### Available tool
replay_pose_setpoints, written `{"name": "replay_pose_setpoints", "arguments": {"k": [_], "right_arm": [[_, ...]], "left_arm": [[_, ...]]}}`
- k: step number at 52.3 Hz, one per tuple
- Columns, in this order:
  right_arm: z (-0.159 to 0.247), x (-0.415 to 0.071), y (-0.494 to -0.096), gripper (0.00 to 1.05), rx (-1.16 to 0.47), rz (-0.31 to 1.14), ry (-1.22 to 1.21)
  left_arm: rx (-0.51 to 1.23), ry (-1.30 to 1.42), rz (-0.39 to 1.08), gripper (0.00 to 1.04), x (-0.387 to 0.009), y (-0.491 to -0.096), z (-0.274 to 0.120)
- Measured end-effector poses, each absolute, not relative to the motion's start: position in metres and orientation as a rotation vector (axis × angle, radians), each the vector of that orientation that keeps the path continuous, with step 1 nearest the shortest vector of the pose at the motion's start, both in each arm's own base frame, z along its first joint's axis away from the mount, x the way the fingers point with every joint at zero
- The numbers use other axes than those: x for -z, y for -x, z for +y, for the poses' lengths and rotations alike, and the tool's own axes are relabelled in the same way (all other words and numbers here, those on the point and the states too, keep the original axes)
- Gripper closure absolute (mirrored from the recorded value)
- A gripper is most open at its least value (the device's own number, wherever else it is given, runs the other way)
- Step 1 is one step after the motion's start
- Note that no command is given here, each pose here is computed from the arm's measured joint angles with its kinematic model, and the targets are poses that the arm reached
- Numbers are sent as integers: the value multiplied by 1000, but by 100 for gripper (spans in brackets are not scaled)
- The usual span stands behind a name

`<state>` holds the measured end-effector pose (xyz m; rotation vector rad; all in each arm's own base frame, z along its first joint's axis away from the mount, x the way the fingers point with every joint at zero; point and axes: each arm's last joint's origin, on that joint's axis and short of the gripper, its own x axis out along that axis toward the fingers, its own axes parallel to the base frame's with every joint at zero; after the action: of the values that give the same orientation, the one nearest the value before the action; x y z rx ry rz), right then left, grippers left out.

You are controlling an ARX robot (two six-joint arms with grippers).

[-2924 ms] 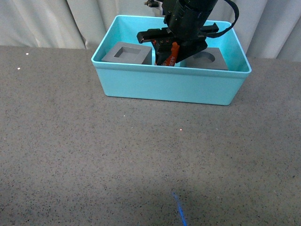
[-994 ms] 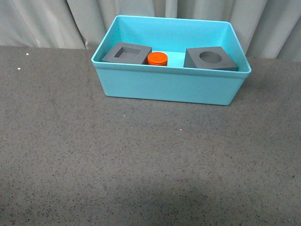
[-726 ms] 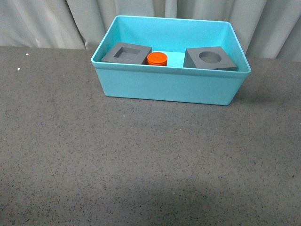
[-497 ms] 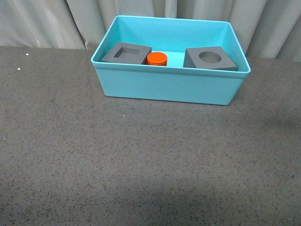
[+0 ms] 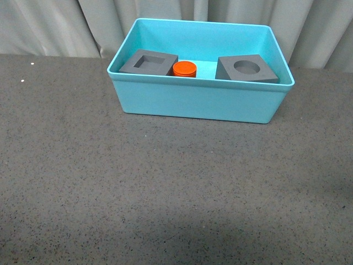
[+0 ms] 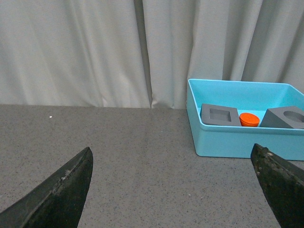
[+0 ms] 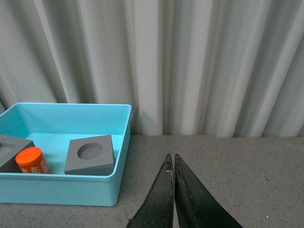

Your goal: Place gray and orange parts in blue box

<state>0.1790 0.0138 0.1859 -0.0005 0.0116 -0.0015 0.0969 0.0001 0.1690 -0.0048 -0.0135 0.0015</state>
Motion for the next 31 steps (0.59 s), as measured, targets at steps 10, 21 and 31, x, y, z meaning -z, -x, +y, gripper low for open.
{"name": "replay_pose_setpoints", "arguments": {"k": [10, 21, 31], "right_arm": [[4, -180, -165, 104, -18, 12, 0], [0, -174, -149, 104, 2, 11, -1], [0, -163, -138, 104, 0, 15, -1]], "left_arm": [[-1, 5, -14, 7, -169, -97, 0], [-1, 5, -14, 7, -169, -97, 0], [-1, 5, -14, 7, -169, -97, 0]]}}
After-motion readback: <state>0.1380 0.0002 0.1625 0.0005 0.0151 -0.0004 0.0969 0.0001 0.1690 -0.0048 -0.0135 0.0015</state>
